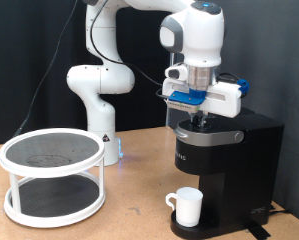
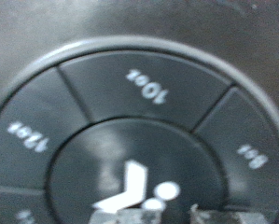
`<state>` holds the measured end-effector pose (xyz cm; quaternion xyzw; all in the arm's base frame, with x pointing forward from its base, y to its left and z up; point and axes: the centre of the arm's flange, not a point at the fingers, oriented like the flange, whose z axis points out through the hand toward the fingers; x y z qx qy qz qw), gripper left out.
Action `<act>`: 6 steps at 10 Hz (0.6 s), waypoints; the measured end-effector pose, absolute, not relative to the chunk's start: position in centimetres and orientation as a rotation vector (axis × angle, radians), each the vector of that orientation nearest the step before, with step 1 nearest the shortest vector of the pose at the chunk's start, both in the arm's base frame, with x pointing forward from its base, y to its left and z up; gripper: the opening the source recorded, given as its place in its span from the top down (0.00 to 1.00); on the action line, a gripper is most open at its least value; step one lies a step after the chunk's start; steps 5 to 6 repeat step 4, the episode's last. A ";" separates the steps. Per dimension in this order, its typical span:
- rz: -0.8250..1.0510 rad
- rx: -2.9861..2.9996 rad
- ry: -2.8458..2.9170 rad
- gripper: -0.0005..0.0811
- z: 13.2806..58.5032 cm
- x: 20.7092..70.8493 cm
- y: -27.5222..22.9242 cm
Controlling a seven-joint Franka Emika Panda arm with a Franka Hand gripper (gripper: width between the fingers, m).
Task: Make a cup of coffee with the keurig machine
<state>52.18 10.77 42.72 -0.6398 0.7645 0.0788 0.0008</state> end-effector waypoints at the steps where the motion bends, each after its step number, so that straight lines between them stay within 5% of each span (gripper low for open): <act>1: 0.256 -2.006 2.357 0.99 42.8 52.0 10.8; 6: 0.266 -1.986 2.246 0.99 44.9 50.6 10.5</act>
